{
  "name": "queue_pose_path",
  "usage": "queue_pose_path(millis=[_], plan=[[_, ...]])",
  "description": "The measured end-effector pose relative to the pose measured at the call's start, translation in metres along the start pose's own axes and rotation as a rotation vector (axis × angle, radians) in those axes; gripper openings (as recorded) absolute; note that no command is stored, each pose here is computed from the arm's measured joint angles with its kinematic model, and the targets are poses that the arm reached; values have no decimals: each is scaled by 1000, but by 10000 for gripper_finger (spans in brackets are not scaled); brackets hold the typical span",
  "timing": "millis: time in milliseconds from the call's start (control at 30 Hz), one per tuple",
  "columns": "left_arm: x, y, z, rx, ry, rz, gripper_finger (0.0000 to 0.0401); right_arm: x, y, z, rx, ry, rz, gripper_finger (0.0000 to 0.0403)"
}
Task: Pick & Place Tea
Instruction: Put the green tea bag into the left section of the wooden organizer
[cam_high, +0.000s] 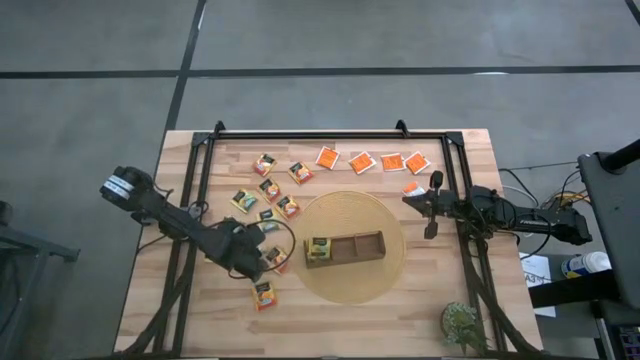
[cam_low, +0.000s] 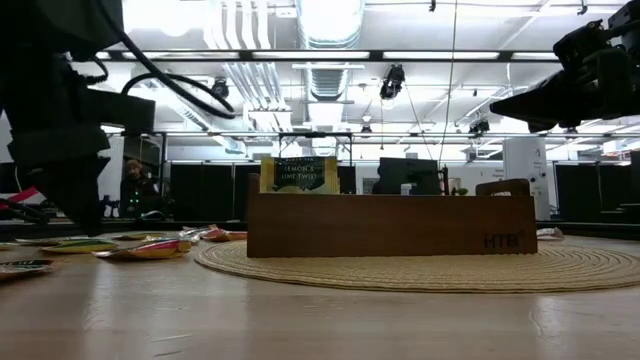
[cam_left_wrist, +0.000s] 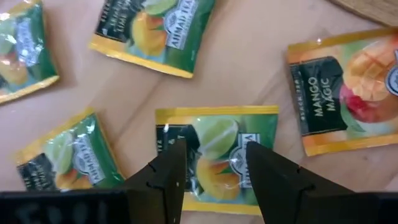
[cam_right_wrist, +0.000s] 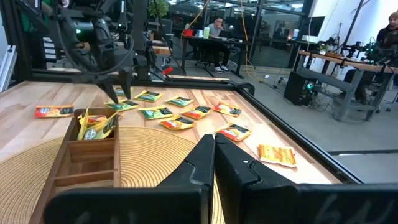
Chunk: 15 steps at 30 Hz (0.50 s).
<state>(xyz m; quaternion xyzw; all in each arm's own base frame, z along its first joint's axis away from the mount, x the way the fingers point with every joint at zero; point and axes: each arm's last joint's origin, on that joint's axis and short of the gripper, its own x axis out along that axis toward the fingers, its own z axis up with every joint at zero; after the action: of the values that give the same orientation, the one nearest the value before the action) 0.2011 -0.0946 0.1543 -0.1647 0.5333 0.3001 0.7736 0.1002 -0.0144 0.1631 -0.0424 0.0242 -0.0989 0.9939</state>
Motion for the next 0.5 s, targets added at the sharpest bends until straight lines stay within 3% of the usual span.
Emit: queue_pose_path(millis=[300,500], plan=[[3,-7,-1,31,41,-111,161,0,0,0,0,0,0,8],[2,-7,-1,55,44,-122,161,0,0,0,0,1,0,8]])
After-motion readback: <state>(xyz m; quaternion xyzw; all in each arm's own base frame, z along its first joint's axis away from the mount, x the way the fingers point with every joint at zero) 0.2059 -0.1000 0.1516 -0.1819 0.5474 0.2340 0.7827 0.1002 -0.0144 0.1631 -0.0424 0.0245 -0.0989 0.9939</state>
